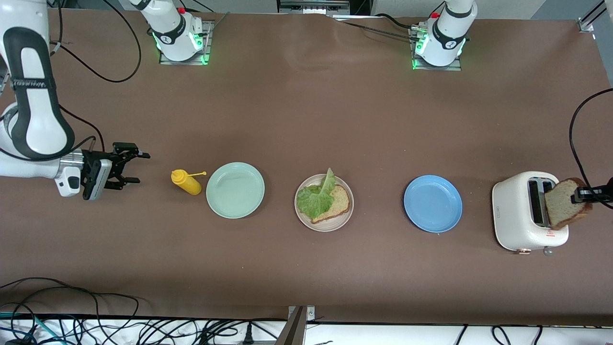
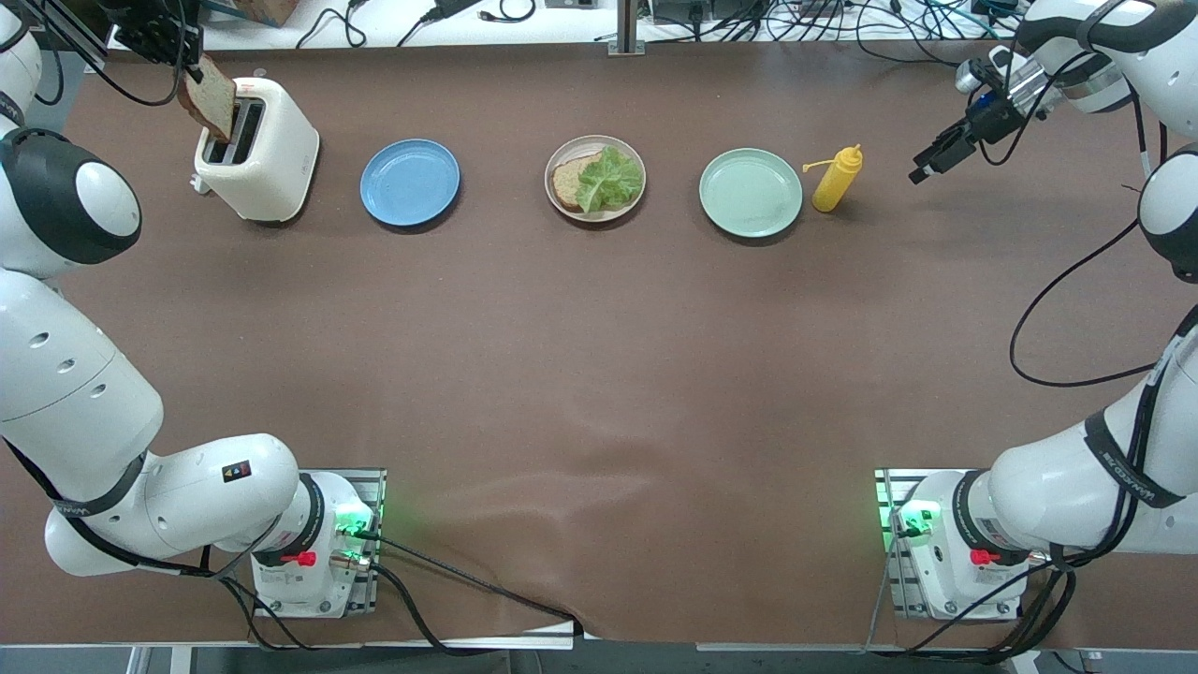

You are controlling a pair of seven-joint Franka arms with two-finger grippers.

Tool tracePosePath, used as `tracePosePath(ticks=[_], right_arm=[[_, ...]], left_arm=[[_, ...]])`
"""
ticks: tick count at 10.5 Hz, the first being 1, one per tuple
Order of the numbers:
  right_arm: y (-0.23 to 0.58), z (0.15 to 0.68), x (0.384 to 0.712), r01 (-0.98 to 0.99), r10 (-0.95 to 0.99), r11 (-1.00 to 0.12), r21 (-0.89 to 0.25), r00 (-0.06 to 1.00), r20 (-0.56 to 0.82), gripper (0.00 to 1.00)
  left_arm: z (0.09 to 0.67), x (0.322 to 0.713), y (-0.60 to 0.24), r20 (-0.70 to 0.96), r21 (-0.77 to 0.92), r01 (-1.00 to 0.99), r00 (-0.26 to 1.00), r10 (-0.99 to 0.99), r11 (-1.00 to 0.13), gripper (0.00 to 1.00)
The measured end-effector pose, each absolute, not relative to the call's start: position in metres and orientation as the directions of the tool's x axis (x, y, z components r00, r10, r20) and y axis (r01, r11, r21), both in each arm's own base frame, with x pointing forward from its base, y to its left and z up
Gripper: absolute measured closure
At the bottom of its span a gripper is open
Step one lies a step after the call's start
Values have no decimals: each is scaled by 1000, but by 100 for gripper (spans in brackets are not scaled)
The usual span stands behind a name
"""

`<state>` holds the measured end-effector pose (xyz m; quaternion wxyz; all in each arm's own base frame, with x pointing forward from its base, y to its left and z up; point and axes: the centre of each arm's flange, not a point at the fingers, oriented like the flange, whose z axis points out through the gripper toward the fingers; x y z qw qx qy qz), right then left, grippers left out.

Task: Make sandwich on beige plate with both arms
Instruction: 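Reach the right gripper to the yellow bottle and grasp it, then lift the yellow bottle and carry it toward the beige plate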

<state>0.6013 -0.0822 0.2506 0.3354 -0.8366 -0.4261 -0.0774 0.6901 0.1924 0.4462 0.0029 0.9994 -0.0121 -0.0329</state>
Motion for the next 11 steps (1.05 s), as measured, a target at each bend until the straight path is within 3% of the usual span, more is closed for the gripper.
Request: tracePosePath(ticks=[5,8,11], right_arm=[[-79,166,591,858,420,-228,-460,513,748,0],[-31,124,584,895,334,-117,-431,444,831,0],[-5,121,586,903,303,-82,-422,426,853,0]], left_arm=[[460,692,188,-25,109,11,1000,8,-994,92],[460,693,183,-10,210,32,999,31,-977,92],[454,695,181,3,358,71,997,78,-931,92]])
